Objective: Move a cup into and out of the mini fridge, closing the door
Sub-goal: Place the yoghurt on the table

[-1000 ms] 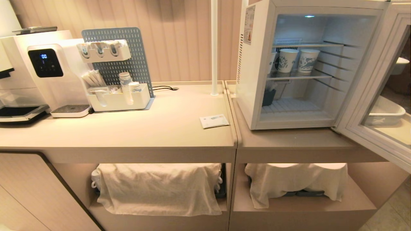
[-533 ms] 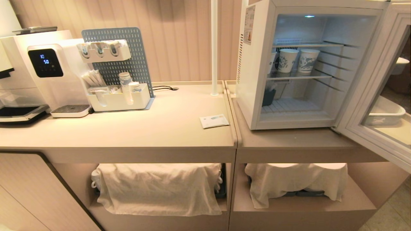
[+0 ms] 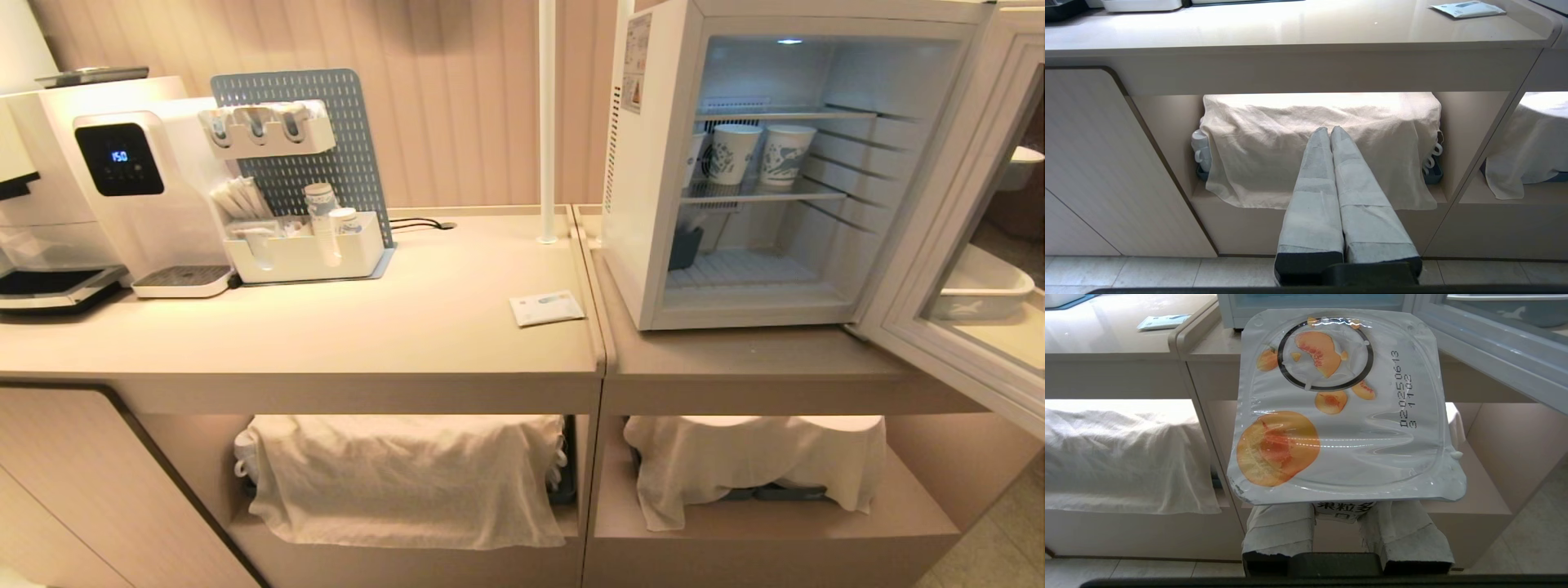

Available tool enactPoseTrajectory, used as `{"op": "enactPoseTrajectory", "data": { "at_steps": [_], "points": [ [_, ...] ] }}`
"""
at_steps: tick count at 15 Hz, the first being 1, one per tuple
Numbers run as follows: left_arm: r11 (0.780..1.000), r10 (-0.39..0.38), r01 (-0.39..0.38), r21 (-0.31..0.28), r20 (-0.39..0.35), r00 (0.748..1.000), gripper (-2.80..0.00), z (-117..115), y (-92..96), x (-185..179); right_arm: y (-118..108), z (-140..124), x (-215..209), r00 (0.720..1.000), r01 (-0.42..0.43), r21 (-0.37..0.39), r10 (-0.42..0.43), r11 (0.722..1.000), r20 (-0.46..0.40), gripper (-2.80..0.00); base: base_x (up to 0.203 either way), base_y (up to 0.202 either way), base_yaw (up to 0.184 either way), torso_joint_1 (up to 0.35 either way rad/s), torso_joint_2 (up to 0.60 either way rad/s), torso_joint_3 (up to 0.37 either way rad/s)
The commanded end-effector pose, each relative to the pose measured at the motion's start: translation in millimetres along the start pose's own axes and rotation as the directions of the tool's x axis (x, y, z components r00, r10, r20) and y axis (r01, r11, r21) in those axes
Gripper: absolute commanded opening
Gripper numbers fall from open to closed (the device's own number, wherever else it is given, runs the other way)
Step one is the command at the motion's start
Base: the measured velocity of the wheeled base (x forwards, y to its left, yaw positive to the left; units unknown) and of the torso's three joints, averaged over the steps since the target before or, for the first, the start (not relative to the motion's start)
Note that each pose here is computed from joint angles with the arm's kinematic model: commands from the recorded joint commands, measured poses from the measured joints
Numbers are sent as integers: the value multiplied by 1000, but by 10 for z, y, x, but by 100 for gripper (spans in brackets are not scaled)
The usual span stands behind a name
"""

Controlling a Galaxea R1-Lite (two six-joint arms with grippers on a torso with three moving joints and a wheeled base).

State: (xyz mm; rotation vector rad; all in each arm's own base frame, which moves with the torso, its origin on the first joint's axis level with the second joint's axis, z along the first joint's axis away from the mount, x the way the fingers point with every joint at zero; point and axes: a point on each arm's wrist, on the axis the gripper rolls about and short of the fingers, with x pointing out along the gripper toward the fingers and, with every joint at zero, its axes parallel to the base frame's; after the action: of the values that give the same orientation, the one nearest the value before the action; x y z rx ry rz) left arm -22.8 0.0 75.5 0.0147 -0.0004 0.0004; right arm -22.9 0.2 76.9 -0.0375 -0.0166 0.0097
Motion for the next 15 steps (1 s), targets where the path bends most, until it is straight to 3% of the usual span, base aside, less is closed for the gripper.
{"op": "enactPoseTrajectory", "data": {
  "at_steps": [1, 4, 15],
  "points": [
    [1000, 0, 0, 1, 1, 1000, -280, 3, 0, 1, 1, -26, 8, 1000, -1, 1, 1, 1000, -12, -280, 0, 0, 0, 0, 0, 0],
    [1000, -3, 3, 5, 1, 1000, -280, 3, -1, 1, 1, -26, 8, 1000, -1, 1, 1, 1000, -12, -280, 1, 113, -2, 3, 2, 3],
    [1000, 0, 0, -2, 3, 1000, -280, 5, 0, 1, 1, -26, 8, 1000, -1, -1, 1, 1000, -11, -280, 0, 192, 0, 3, 2, 5]
  ]
}}
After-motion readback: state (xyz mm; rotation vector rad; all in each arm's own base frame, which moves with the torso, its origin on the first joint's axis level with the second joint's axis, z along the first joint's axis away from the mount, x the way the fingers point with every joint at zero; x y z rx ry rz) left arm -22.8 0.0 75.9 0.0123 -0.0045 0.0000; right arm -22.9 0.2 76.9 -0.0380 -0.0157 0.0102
